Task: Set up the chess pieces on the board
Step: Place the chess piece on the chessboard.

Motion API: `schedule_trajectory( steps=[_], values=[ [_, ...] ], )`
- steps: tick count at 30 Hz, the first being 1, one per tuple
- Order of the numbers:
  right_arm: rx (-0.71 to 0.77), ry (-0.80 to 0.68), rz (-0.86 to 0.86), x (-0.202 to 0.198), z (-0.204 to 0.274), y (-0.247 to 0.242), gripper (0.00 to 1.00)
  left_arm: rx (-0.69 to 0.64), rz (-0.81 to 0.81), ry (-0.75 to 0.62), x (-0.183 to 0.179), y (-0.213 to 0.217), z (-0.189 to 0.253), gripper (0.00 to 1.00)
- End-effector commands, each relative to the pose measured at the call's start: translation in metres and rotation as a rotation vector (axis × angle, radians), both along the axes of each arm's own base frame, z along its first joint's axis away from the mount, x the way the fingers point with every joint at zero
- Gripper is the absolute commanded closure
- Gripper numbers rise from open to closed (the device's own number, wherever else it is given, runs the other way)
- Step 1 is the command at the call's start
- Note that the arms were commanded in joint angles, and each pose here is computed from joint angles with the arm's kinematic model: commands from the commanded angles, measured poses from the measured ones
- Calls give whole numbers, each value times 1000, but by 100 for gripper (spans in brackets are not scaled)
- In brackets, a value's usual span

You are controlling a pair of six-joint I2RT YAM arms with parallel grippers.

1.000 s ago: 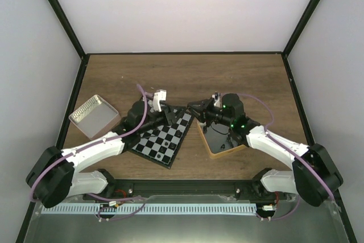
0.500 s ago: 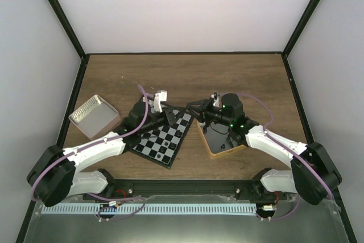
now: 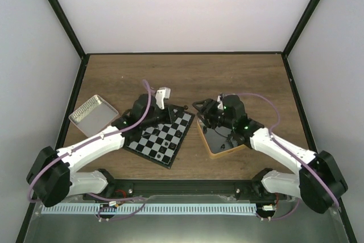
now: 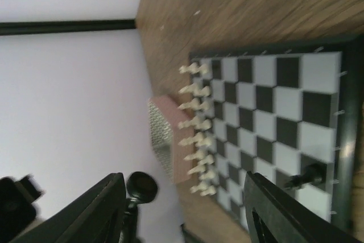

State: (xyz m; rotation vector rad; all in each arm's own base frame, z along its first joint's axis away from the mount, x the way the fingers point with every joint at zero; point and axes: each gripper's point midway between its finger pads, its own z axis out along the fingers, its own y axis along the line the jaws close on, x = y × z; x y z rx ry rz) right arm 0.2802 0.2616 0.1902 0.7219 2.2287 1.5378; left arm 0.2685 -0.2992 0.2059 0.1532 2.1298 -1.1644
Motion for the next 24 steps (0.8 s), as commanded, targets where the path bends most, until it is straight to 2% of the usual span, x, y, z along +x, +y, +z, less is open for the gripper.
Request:
schedule_trajectory(
  steps=[1, 7, 12, 19, 24],
  values=[
    [-264, -63, -114, 8, -9, -43, 41, 303, -2, 84, -7, 24, -26, 96],
    [-472, -111, -210, 7, -15, -89, 41, 558, -63, 221, -14, 38, -51, 96],
    [-551, -156, -245, 1, -13, -108, 40, 724, -125, 302, -3, 32, -69, 96],
    [-625, -176, -306, -1, -23, -129, 40, 865, -170, 361, 23, 15, -93, 96],
    [-663, -200, -329, 3, -22, -136, 39, 889, -228, 408, 23, 4, -108, 96]
  ],
)
